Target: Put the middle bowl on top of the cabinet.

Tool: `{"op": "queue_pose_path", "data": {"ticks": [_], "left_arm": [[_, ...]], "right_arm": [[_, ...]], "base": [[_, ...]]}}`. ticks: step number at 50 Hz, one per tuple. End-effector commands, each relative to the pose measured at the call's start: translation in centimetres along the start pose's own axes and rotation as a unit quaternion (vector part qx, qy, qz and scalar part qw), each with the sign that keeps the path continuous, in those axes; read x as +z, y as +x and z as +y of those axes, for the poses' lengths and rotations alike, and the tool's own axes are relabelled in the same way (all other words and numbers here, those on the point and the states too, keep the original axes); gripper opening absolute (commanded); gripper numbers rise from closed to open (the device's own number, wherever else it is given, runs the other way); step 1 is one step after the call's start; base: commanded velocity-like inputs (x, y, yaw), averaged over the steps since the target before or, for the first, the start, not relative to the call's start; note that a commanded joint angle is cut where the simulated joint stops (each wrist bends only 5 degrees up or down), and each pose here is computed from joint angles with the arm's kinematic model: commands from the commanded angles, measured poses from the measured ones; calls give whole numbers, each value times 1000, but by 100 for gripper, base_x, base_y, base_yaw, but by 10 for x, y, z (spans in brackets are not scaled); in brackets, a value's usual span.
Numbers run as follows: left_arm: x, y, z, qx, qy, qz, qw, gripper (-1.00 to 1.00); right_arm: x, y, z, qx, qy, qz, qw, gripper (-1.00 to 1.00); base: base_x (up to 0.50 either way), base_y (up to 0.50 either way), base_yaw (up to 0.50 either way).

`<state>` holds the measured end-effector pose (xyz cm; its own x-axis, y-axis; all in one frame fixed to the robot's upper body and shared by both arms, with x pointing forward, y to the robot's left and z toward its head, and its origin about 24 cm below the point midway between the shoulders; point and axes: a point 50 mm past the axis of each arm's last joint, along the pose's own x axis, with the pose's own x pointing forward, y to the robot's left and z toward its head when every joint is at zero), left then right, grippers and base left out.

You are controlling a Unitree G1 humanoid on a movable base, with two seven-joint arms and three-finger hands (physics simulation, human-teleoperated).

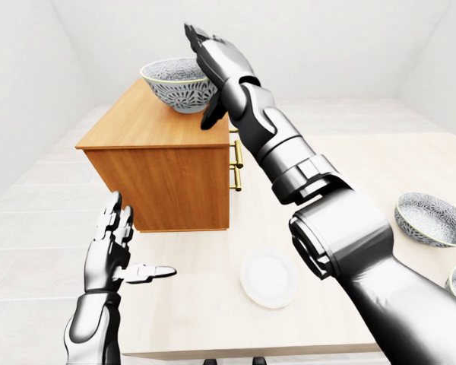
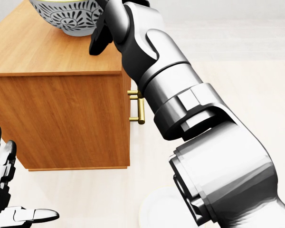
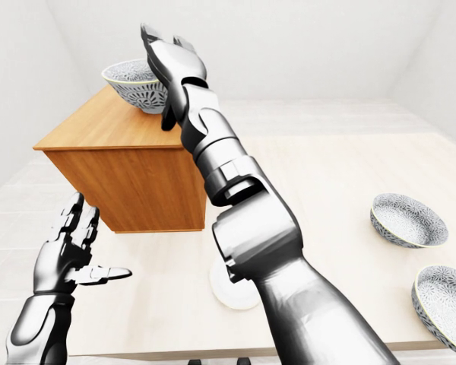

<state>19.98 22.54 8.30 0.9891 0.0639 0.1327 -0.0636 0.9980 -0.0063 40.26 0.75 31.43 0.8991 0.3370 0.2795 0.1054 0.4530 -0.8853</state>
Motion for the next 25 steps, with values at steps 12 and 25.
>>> {"op": "queue_pose_path", "data": {"ticks": [12, 25], "left_arm": [[-15, 11, -2, -4, -2, 22, 1000, 100], [-17, 11, 0, 1, 5, 20, 1000, 100]], "right_arm": [[-1, 0, 2, 12, -3, 2, 1000, 100], [-5, 0, 1, 8, -1, 7, 1000, 100]], "base": [[0, 0, 0], [0, 0, 0]]}}
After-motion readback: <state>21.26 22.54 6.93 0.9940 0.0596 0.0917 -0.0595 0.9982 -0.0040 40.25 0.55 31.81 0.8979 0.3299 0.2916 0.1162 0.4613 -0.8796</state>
